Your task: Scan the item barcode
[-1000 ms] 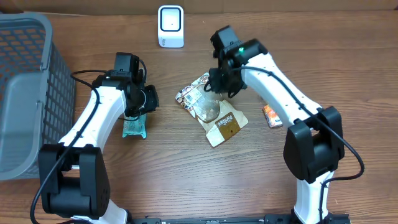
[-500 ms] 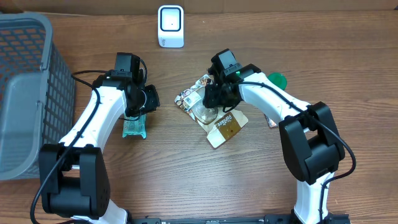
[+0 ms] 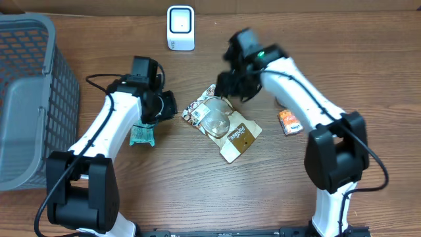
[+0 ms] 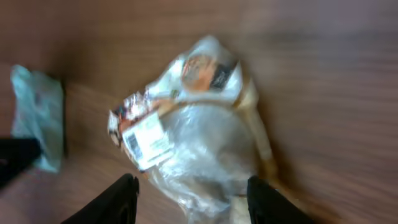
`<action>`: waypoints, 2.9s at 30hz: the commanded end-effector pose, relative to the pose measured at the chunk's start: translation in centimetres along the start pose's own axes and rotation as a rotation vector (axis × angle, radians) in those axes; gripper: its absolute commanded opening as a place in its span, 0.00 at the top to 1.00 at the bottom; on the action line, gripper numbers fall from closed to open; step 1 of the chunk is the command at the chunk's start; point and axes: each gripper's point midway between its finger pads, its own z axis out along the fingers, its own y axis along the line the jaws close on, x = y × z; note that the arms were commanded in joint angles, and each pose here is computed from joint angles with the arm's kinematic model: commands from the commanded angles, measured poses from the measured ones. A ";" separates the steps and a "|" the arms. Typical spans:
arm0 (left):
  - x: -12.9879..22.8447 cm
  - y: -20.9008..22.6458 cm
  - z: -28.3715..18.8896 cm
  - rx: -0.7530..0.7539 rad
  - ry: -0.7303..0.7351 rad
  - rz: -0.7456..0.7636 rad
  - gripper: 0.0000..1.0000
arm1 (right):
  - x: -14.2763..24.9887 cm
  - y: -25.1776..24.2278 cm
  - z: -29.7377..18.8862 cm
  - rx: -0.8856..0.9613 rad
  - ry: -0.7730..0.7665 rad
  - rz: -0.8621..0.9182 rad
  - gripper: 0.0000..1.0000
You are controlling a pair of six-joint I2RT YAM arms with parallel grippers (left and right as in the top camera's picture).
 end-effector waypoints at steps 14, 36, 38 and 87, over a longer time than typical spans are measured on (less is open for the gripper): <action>0.2 -1.3 0.2 0.029 -0.006 0.015 0.96 | 6.5 -9.0 2.8 0.285 0.192 0.101 0.51; -0.8 -3.1 0.1 0.121 -0.038 0.048 0.96 | 7.6 -1.8 0.2 0.013 0.260 0.095 0.54; -1.2 -4.4 0.2 0.190 -0.041 0.069 0.96 | 6.8 -2.5 -0.6 -0.035 0.243 0.095 0.45; 1.5 -3.9 8.7 0.290 0.178 0.036 0.96 | 10.2 4.8 8.1 -0.530 0.174 0.115 0.48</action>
